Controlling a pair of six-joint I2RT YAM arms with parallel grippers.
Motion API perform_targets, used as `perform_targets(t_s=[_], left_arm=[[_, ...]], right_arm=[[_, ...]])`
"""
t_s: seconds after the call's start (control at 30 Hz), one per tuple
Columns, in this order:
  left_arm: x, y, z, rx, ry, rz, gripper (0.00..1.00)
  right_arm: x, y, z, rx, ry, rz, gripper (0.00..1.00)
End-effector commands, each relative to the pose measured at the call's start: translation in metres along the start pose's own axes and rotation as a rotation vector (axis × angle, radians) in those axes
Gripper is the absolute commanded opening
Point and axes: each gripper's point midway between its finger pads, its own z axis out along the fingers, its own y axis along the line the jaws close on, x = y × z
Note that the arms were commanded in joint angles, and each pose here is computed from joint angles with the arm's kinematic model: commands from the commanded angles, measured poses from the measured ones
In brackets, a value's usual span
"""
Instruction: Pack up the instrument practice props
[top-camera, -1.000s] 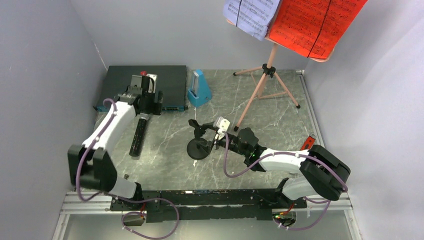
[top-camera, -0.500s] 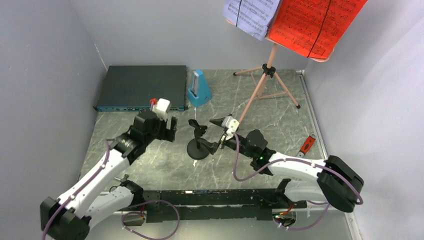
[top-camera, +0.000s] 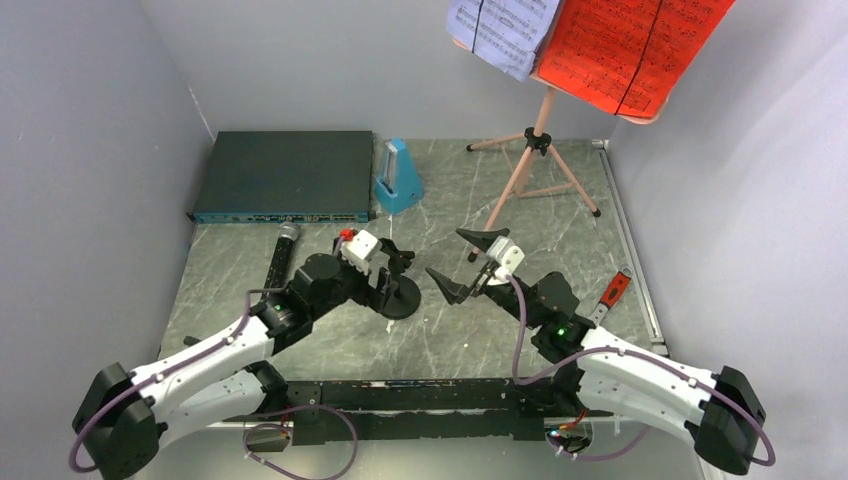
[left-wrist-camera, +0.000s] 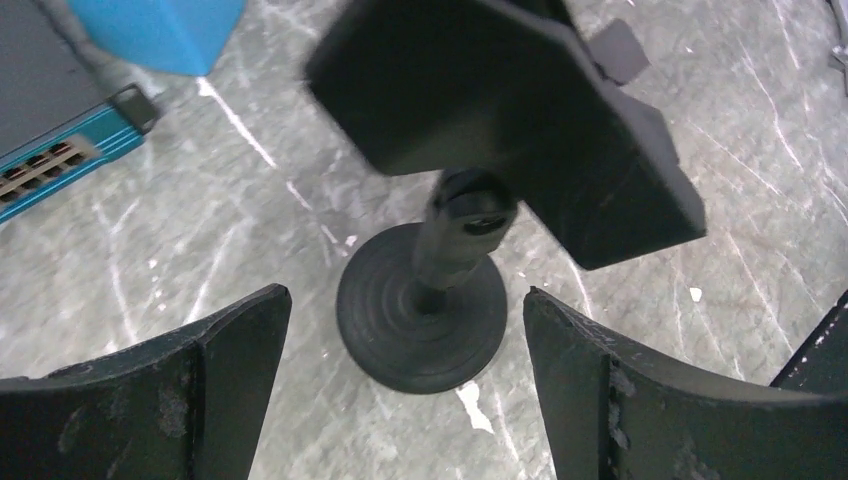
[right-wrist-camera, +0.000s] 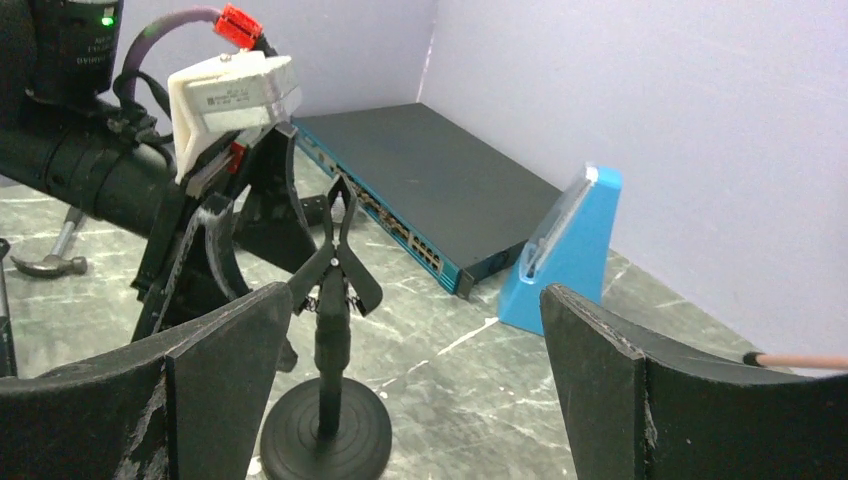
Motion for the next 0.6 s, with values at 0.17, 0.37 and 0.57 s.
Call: perform_targets(t_s=[0.17,0.37,0.57], left_arm=[[-0.034,-0.013,0.039,0.039,-0.219,0.088,0.86],[-0.041,-0.013,0.056,0.030,-0.270,0.109,0.73],[-0.055,-0.013,0.053,0.025,-0.302,0.118,0.24]], right_arm=[[0.011,-0.016,-0.021,0.087,0.054,-0.033,1.00],[0.015,-0.017,-0.024,0.101,0.053,-0.032,1.00],[0.017,-0.018,-0.024,0.105,0.052,-0.033,1.00]])
